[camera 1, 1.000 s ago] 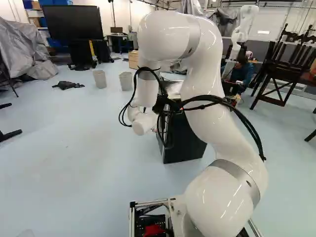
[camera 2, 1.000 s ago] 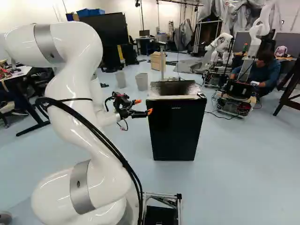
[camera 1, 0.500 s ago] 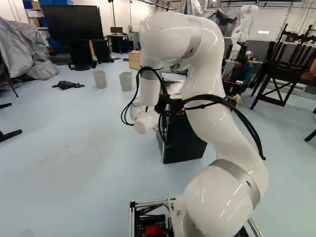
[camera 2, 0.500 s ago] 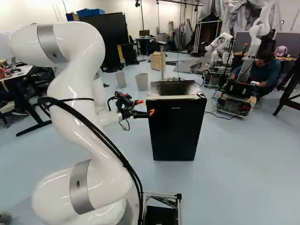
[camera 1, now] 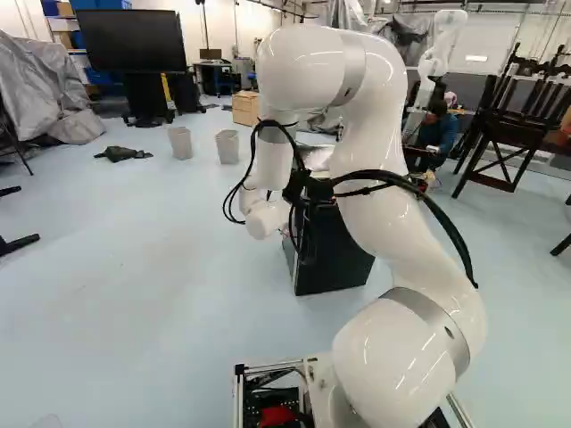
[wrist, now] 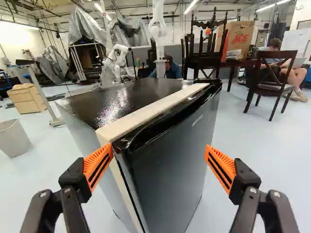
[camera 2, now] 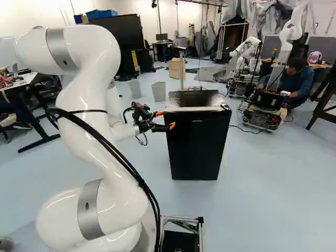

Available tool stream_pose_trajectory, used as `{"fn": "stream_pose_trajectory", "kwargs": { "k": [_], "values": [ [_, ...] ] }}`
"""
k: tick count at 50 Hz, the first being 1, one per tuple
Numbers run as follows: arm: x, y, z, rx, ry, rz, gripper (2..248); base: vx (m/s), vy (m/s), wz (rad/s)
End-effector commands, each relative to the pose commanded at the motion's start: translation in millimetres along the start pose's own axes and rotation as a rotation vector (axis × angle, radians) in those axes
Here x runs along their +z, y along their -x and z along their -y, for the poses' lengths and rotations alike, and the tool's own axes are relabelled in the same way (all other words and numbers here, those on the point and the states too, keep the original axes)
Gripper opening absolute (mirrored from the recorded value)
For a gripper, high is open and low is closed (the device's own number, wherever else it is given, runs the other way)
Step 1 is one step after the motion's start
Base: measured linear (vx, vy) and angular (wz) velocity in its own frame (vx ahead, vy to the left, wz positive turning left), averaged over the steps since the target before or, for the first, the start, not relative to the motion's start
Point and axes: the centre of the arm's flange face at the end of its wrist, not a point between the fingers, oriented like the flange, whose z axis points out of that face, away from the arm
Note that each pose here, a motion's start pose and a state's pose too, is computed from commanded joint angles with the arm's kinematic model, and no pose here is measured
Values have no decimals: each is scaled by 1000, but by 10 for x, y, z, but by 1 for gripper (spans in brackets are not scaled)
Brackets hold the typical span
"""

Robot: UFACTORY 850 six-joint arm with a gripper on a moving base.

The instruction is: Grab a drink from the fridge

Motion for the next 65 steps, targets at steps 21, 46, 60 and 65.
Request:
{"fn": "stream_pose_trajectory", "kwargs": {
  "k": [21, 46, 60, 65],
  "values": [
    [61, -5, 0, 5, 12, -2, 247, 0, 0, 0],
    [67, -5, -5, 6, 17, -3, 247, 0, 0, 0],
    [64, -5, -20, 7, 29, -2, 247, 0, 0, 0],
    [60, -6, -30, 7, 35, -2, 247, 0, 0, 0]
  ]
}}
